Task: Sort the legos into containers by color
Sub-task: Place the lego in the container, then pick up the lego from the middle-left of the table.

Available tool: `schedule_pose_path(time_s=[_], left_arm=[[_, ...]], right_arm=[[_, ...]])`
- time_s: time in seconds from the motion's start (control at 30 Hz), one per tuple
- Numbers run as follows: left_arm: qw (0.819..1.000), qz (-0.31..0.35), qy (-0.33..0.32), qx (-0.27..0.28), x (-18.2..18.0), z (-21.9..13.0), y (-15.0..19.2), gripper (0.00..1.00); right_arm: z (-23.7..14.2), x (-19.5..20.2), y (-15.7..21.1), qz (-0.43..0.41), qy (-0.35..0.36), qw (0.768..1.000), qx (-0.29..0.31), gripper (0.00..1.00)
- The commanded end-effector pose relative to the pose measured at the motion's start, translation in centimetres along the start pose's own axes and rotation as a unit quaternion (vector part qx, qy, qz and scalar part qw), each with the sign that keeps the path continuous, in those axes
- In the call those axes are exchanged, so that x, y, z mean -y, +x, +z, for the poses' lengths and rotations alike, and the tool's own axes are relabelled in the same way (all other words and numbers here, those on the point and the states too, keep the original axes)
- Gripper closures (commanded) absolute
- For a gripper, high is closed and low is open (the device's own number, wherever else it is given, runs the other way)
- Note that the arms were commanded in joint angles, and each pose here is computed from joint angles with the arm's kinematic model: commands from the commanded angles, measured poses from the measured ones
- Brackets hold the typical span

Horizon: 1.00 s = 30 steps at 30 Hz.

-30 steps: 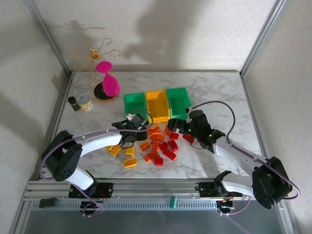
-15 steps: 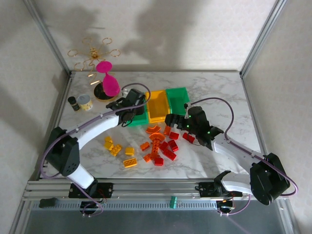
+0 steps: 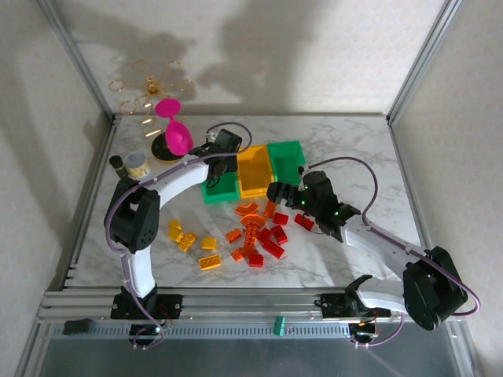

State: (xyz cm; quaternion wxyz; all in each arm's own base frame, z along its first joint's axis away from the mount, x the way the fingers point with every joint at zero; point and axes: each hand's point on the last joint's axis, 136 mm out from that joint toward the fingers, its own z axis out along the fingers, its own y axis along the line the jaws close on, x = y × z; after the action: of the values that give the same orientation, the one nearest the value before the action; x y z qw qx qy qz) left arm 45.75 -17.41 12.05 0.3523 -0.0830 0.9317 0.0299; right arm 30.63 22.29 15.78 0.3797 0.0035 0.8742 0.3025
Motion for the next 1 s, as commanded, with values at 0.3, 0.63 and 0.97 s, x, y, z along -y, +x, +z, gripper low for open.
schedule_pose_path(time_s=[0.3, 0.63, 0.97], left_arm=[[0.999, -0.017, 0.03, 0.025, -1.0, -4.5, -2.1, 0.18], [0.994, -0.082, 0.074, 0.022, -5.5, -10.6, 2.4, 0.18], [0.989, -0.143, 0.019, -0.037, -12.0, -11.6, 11.5, 0.15]], right_arm=[[-0.6, -3.2, -2.0, -0.044, -0.049, 0.998, 0.012, 0.01], [0.6, -6.3, 3.8, -0.118, -0.081, 0.987, -0.069, 0.01], [1.9, -9.7, 9.2, -0.15, -0.12, 0.976, -0.107, 0.01]])
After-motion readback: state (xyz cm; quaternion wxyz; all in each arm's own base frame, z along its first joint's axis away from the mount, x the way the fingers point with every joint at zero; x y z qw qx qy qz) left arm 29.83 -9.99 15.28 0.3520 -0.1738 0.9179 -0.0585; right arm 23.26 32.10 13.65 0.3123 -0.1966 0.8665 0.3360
